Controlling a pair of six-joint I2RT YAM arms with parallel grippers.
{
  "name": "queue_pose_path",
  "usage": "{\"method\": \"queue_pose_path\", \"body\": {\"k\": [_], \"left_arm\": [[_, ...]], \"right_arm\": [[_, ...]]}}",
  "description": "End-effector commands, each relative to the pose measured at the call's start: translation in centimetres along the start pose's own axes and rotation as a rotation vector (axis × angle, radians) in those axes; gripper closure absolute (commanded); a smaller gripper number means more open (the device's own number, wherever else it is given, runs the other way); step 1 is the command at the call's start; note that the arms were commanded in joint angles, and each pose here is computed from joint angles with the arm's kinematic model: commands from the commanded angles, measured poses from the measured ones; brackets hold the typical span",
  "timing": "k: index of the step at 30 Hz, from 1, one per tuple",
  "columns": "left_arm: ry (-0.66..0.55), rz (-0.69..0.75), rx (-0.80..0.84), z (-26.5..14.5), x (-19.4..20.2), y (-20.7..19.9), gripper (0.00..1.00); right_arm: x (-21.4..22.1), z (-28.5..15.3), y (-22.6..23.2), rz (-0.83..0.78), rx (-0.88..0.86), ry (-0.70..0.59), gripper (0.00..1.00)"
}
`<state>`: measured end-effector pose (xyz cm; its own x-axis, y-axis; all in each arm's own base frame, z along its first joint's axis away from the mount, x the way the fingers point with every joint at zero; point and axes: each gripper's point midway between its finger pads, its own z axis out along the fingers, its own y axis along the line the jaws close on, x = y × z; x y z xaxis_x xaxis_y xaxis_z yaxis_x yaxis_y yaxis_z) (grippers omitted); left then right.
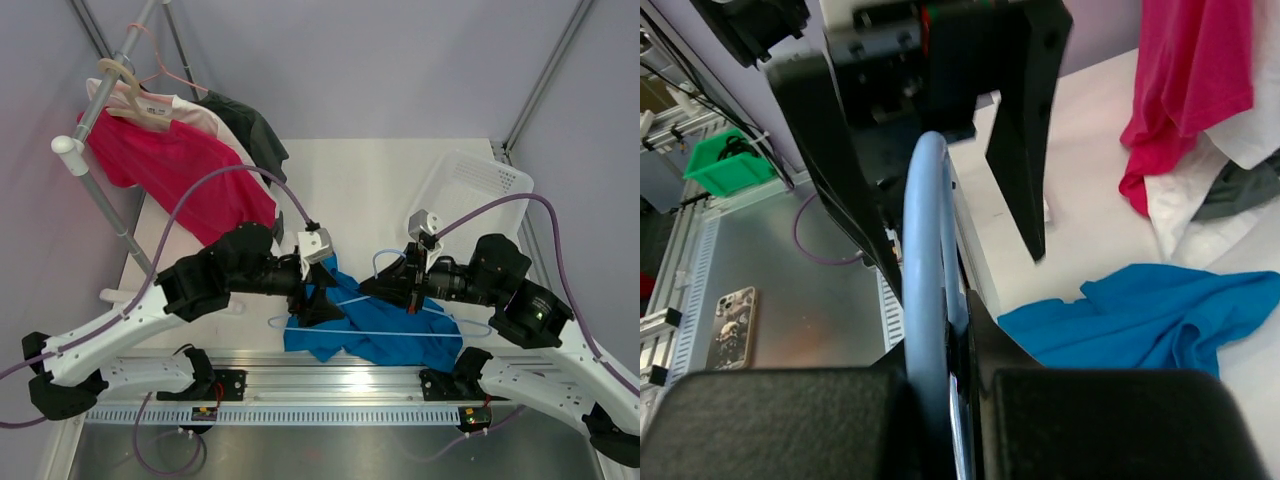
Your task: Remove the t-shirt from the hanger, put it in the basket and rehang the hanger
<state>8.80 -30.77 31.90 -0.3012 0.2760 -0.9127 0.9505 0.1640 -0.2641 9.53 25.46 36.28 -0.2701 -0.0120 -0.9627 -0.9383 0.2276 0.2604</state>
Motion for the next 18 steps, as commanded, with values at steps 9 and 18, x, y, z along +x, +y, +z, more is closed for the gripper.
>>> {"method": "queue_pose_path", "body": {"k": [9,18], "left_arm": [[-0.024,0.057,0.139,2.1,-0.9,-3.3,0.65],[-0.069,0.055,0.117,1.7,-1.3,-3.3,0.67]], "right_arm": [[-1.4,1.9,0.3,-0.013,-0.071,-0.081,1.0],[-1.9,2.1,0.3,0.001,-0.076,-0.12,1.0]]}}
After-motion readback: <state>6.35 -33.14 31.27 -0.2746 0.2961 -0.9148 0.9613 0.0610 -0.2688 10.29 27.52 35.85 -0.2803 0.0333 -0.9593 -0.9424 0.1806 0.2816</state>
